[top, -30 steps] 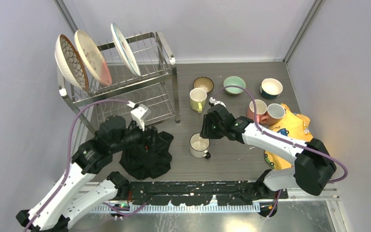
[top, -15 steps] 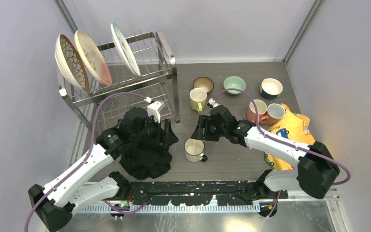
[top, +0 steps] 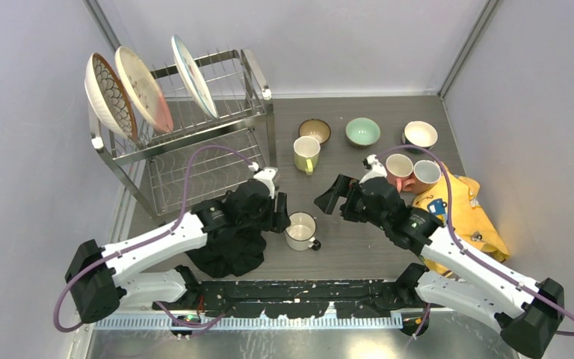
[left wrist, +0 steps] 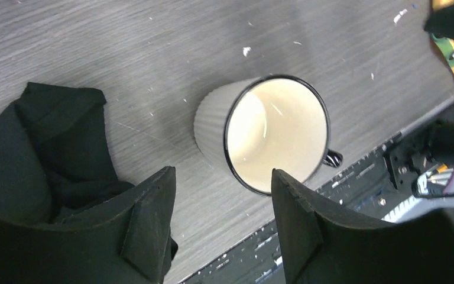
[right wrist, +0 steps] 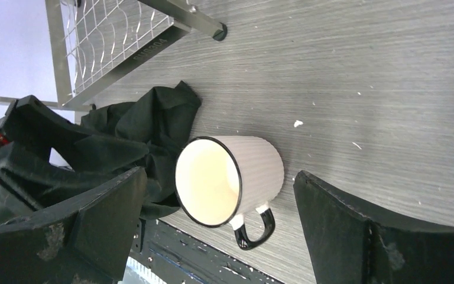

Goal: Load the mixed dishes into the dish rack
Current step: Pick up the cup at the center of the board.

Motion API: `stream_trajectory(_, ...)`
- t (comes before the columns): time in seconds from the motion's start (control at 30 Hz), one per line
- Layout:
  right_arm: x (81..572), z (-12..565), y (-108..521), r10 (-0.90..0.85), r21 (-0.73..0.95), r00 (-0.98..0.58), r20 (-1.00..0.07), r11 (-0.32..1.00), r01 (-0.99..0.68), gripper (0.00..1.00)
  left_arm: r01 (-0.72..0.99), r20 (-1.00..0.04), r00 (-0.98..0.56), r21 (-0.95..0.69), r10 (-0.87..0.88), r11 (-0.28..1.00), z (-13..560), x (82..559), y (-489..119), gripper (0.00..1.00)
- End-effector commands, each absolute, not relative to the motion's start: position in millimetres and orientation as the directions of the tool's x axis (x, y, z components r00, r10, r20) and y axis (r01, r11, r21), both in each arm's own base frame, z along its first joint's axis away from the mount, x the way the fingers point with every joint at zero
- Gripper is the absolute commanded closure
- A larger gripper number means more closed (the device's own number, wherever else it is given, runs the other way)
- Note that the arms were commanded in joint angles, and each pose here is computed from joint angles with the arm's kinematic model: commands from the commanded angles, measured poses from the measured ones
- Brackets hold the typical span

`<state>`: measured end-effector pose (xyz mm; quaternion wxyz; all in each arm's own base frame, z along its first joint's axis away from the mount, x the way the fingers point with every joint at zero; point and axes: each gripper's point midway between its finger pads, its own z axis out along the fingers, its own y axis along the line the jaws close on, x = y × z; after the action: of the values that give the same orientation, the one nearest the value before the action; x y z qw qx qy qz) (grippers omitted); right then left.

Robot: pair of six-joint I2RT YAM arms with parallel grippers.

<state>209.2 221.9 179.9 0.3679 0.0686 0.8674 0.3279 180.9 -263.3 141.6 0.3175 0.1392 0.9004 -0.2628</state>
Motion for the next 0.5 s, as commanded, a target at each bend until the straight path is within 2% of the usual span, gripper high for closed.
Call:
stream_trajectory(0.0, 207.3, 178.2, 209.4, 0.431, 0.641, -0.691, -0.581, 0.765, -0.062, 0.00, 0.349, -0.685, -0.728, -0.404, -0.026, 0.846, 143.1, 205.8, -274.0, 0.39)
stream_trajectory(0.33, 204.5, 170.2, 207.5, 0.443, 0.651, -0.692, -0.570, 0.758, -0.051, 0.00, 0.357, -0.630, -0.776, -0.400, 0.029, 0.844, 110.6, 201.9, -298.8, 0.43)
stream_trajectory(0.47, 203.0, 164.9, 212.0, 0.446, 0.664, -0.710, -0.544, 0.747, -0.039, 0.00, 0.362, -0.623, -0.781, -0.385, 0.050, 0.849, 103.4, 199.6, -300.1, 0.53)
